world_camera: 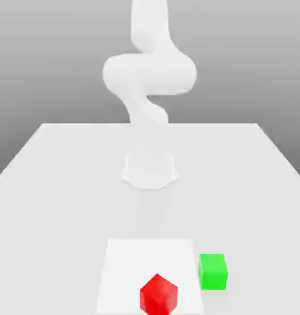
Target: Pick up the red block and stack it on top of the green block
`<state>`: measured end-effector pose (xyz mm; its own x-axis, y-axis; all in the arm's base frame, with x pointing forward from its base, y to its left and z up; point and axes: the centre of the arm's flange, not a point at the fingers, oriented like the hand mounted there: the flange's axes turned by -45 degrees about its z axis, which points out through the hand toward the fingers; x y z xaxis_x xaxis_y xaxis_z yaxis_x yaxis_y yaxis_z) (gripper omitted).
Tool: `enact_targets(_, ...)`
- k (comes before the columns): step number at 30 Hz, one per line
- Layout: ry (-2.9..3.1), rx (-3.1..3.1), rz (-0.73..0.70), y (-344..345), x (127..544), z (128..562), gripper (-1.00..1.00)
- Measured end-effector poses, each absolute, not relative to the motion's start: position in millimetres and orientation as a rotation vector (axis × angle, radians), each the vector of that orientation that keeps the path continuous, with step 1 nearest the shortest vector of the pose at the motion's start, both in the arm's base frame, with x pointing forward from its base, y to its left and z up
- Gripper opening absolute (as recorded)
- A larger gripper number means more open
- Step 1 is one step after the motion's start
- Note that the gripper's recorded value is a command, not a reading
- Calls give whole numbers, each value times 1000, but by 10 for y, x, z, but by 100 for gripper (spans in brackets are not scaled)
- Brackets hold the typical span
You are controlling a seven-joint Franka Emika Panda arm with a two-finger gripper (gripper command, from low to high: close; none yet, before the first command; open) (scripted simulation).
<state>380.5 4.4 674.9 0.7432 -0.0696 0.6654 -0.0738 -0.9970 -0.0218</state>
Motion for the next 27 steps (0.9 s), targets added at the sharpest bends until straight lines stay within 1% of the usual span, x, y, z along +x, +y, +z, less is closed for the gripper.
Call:
enact_targets(6, -356, 2974, 856, 79, 4491, 5749, 0)
enact_targets(10, -504, 2988, 688, 71, 4797, 5030, 0)
enact_targets(13, -614, 2992, 563, 61, 4950, 4471, 0)
enact_targets(19, -833, 2984, 311, 57, 5055, 3350, 0)
enact_targets(25, -1048, 2956, 51, 142, 4915, 2292, 0)
enact_targets(27, -1082, 2949, 14, 159, 4891, 2003, 0)
